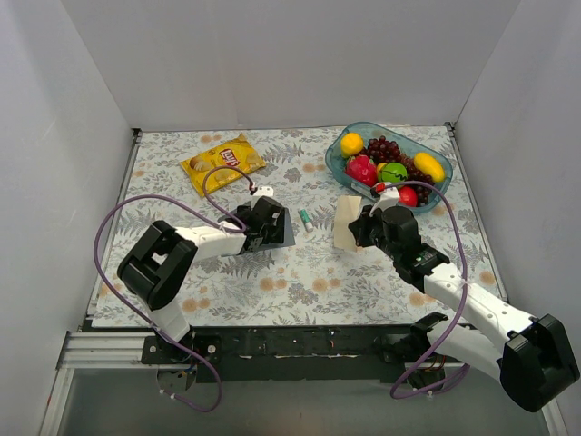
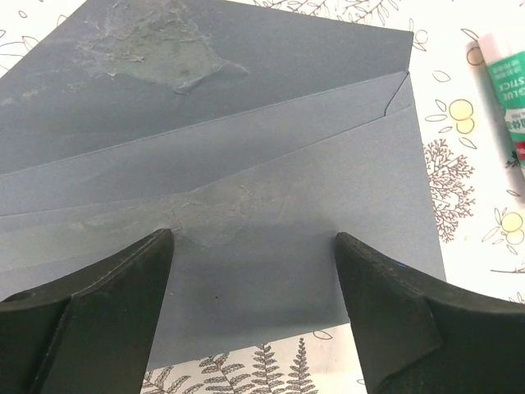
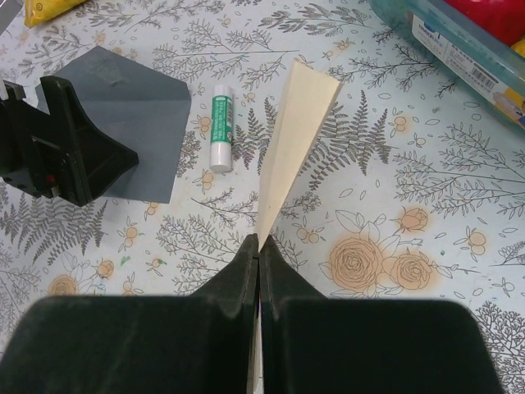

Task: Place the letter into the envelope and seal it
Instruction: Adjust the envelope at the center of the board.

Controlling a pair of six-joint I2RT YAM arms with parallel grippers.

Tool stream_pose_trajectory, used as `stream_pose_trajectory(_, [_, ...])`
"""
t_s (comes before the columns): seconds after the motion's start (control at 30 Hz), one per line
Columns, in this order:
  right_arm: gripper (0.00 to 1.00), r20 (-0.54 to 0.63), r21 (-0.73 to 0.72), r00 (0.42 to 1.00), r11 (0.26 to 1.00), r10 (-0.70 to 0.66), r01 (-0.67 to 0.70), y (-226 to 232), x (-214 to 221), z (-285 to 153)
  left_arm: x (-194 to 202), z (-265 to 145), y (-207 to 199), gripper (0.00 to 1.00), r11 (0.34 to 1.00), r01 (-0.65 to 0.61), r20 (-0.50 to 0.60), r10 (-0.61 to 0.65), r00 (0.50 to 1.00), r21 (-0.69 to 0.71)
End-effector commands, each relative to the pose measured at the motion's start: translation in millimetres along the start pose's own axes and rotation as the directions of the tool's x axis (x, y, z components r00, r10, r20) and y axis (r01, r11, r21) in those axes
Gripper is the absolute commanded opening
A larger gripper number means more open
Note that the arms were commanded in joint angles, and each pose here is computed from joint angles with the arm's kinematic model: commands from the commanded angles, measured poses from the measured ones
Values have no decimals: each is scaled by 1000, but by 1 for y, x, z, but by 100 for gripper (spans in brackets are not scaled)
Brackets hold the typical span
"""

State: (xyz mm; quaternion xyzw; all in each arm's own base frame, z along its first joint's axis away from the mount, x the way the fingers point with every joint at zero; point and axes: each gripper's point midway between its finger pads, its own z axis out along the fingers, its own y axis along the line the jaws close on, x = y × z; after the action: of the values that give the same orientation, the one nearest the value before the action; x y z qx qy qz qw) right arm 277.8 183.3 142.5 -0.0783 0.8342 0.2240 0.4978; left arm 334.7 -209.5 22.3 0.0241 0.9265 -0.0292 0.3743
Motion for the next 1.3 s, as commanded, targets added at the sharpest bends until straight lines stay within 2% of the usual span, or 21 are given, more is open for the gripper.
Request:
stream_pose_trajectory(0.0, [1, 52, 6, 998, 1000, -19, 19, 1, -19, -3, 46, -7, -10, 79, 992, -63, -143, 78, 987, 106])
stream_pose_trajectory(0.37, [1, 45, 6, 999, 1000, -21, 21, 1, -17, -2, 66, -32, -31, 76, 978, -110, -168, 140, 976, 178])
stream_pose_trajectory(0.47, [1, 47, 6, 999, 1000, -20, 19, 1, -17, -2, 53, -37, -28, 77, 985, -98, -128, 117, 985, 143])
stream_pose_trajectory(0.6, [1, 50, 5, 999, 1000, -20, 19, 1, -18, -2, 16, -48, -29, 80, 992, -64, -35, 69, 997, 112])
stream_pose_trajectory(0.77, [1, 59, 12, 998, 1000, -13, 12, 0, -20, -4, -30, -71, -51, 81, 979, 3, 85, -21, 996, 205])
stream_pose_trajectory(0.9, [1, 81, 29, 997, 1000, 4, -6, -3, -23, -8, -45, -81, -73, 79, 945, 37, 124, -81, 989, 325])
stream_pose_trajectory(0.97, [1, 91, 36, 996, 999, 7, -10, -4, -25, -10, -43, -79, -86, 68, 926, 44, 107, -90, 990, 374])
stream_pose_trajectory(1.0, [1, 95, 39, 995, 999, 7, -11, -5, -26, -10, -41, -78, -89, 57, 921, 57, 92, -100, 991, 385])
stream_pose_trajectory(1.03, [1, 101, 45, 995, 999, 7, -12, -6, -27, -11, -39, -76, -93, 22, 915, 64, 78, -104, 992, 399])
stream_pose_trajectory(1.07, [1, 105, 47, 994, 999, 7, -12, -6, -28, -11, -34, -72, -96, 7, 913, 68, 63, -102, 993, 403])
stream_pose_trajectory(1.1, [1, 107, 50, 994, 999, 3, -8, -7, -29, -11, -29, -70, -98, 0, 909, 74, 45, -101, 994, 409])
stream_pose_trajectory(1.27, [1, 106, 59, 994, 998, -5, -1, -8, -29, -10, -24, -59, -102, 0, 909, 106, 29, -128, 991, 403])
